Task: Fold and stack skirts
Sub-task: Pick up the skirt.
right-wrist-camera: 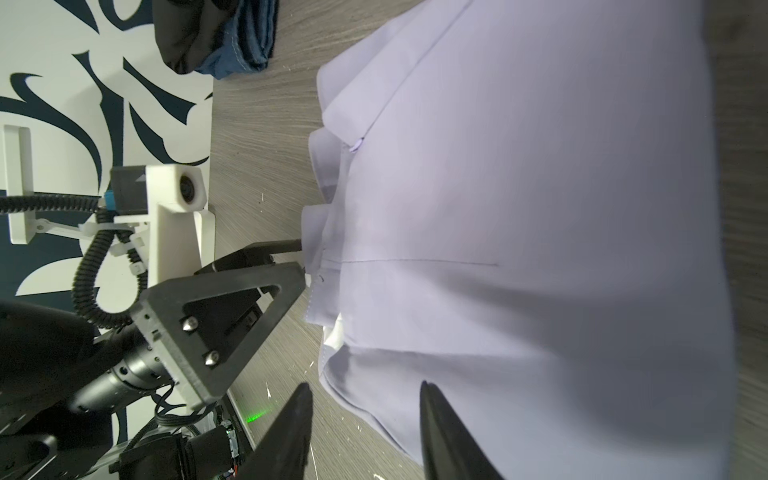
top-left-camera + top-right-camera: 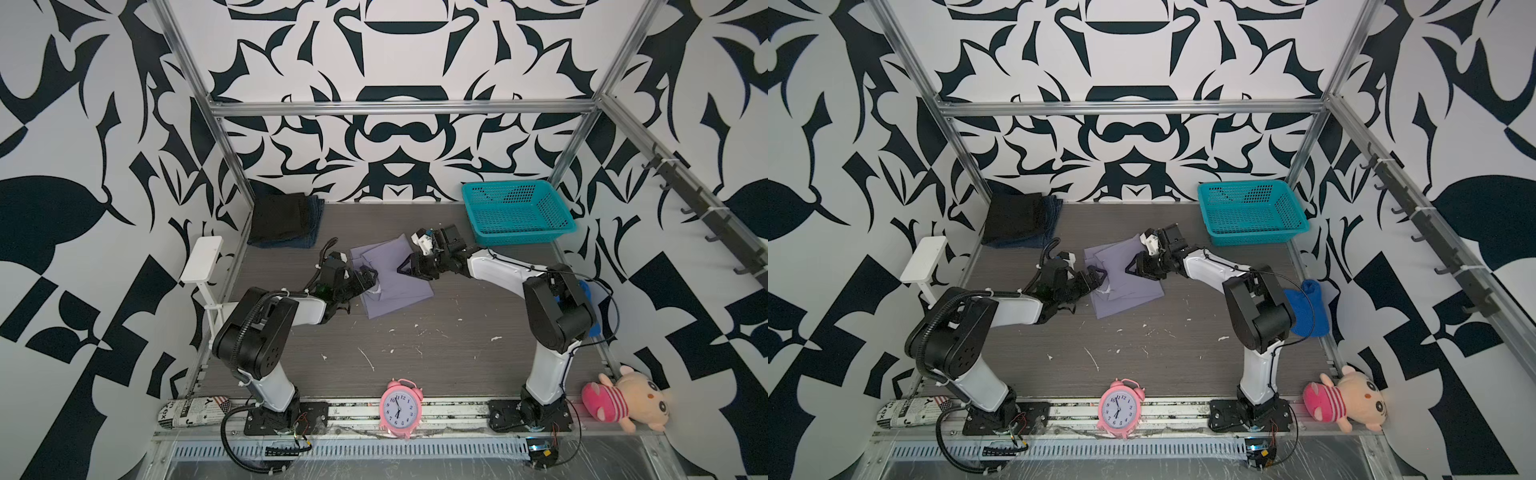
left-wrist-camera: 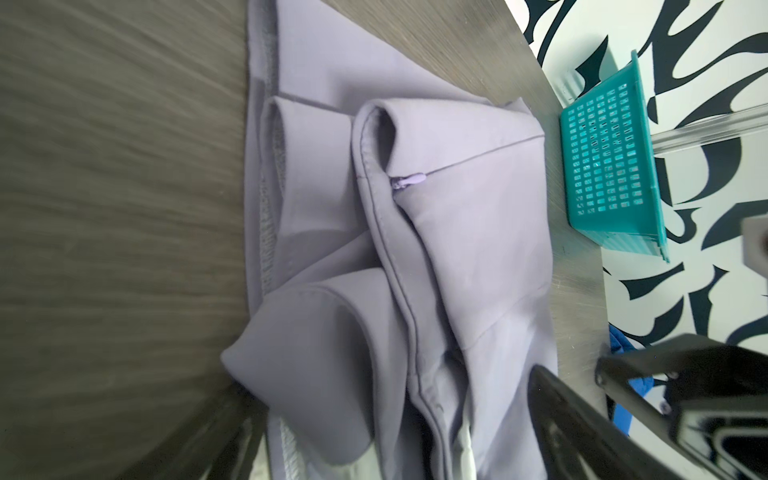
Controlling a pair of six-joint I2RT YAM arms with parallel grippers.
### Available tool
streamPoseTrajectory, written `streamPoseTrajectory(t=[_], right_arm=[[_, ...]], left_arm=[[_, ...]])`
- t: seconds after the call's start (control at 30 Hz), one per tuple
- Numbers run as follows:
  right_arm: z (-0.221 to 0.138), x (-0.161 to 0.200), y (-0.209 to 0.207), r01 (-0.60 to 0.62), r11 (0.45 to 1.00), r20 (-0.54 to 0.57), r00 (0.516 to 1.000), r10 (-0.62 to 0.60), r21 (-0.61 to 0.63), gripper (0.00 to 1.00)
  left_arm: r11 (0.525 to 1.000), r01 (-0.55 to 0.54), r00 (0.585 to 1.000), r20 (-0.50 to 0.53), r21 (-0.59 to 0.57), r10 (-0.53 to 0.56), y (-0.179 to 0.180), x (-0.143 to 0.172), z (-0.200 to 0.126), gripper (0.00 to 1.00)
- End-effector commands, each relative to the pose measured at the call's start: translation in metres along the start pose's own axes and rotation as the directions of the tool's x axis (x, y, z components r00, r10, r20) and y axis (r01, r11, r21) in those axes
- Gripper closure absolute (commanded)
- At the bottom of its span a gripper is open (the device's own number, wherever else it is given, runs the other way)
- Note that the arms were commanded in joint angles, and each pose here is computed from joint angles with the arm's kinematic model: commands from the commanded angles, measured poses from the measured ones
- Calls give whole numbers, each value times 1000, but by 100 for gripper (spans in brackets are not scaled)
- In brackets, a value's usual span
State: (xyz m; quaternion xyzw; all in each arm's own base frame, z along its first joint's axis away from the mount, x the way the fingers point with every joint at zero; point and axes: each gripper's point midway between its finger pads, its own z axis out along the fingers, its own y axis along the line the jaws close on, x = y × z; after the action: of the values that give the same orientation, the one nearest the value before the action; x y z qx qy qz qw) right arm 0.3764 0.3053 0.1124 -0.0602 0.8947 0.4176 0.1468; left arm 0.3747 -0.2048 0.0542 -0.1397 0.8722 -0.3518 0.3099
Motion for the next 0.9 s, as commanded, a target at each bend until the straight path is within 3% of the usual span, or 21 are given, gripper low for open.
streamPoseTrajectory(t=[0.0, 0.1, 0.2, 0.27, 0.43, 0.6, 0.77, 0.87], right_arm=[[0, -13, 10, 23, 999, 40, 999, -22, -37, 54], [20, -10, -13, -1, 1000, 18, 1000, 1, 0, 58], [42, -5, -58, -15, 986, -4, 1000, 16, 168, 62], [50, -5, -62, 13, 979, -16, 1000, -10, 202, 65], [64, 0, -72, -9, 974, -65, 998, 25, 228, 75], [72, 16, -84, -39, 968, -84, 995, 61, 249, 79], [77, 25, -91, -59, 968, -92, 992, 83, 242, 82], [79, 26, -91, -64, 971, -95, 992, 88, 232, 82]], left_arm=[[987, -7, 996, -88, -163, -7, 37, 27, 11, 1], [989, 8, 994, -106, -149, -24, 37, 30, 22, 12], [990, 24, 994, -102, -137, -38, 34, 30, 26, 13], [990, 23, 995, -94, -137, -36, 33, 30, 24, 13], [984, 8, 993, -114, -180, -29, 38, 30, 19, 9], [970, 39, 985, -156, -238, -78, 49, 37, 22, 1], [960, 65, 975, -189, -272, -120, 53, 43, 32, 4], [939, 54, 989, -111, -340, -97, 54, 33, 17, 5]])
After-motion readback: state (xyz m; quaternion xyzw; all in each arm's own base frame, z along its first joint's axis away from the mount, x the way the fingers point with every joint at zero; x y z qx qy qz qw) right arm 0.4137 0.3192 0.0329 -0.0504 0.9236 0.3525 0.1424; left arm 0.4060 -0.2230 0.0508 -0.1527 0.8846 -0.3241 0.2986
